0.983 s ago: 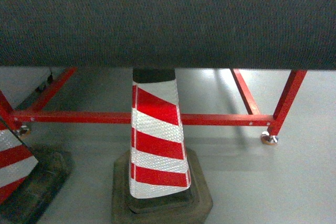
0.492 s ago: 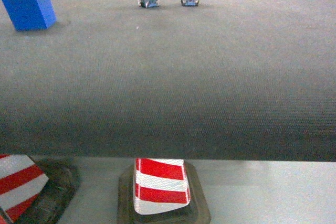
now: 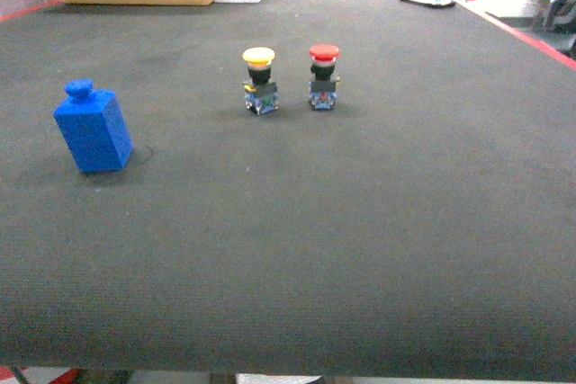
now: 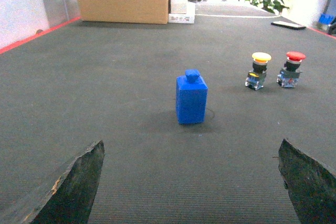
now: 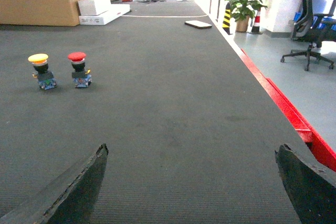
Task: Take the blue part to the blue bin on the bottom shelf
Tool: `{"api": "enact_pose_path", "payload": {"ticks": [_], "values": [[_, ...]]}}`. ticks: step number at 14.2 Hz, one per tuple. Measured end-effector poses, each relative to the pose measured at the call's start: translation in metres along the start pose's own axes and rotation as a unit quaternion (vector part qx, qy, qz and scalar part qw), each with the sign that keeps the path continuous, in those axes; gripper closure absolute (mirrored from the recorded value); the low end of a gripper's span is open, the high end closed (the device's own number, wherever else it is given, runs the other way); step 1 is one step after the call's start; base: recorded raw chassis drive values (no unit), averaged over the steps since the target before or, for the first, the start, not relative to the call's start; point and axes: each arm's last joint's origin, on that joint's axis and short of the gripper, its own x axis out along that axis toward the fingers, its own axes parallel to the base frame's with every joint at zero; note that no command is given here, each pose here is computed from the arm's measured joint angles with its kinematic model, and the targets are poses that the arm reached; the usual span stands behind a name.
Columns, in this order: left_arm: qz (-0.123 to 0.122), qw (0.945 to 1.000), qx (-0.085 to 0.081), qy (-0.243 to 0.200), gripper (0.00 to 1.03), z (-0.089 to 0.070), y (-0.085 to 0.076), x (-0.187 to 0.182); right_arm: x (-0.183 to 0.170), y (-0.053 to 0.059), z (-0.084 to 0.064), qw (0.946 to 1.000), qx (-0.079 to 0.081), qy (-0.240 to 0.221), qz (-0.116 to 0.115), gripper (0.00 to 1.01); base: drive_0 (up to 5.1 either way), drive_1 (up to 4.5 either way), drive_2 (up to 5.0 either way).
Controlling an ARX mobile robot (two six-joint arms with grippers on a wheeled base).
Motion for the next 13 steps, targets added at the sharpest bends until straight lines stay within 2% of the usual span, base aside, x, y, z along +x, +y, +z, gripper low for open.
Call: {"api": "enact_pose_path", "payload": {"ticks": [13], "values": [[-0.001, 1.0, 0.0, 0.0, 0.05, 0.0001, 0.0, 0.0, 0.0, 0.0, 0.0, 1.0, 0.0, 0.0, 0.001, 0.03, 0.0, 0.0, 0.0]]}}
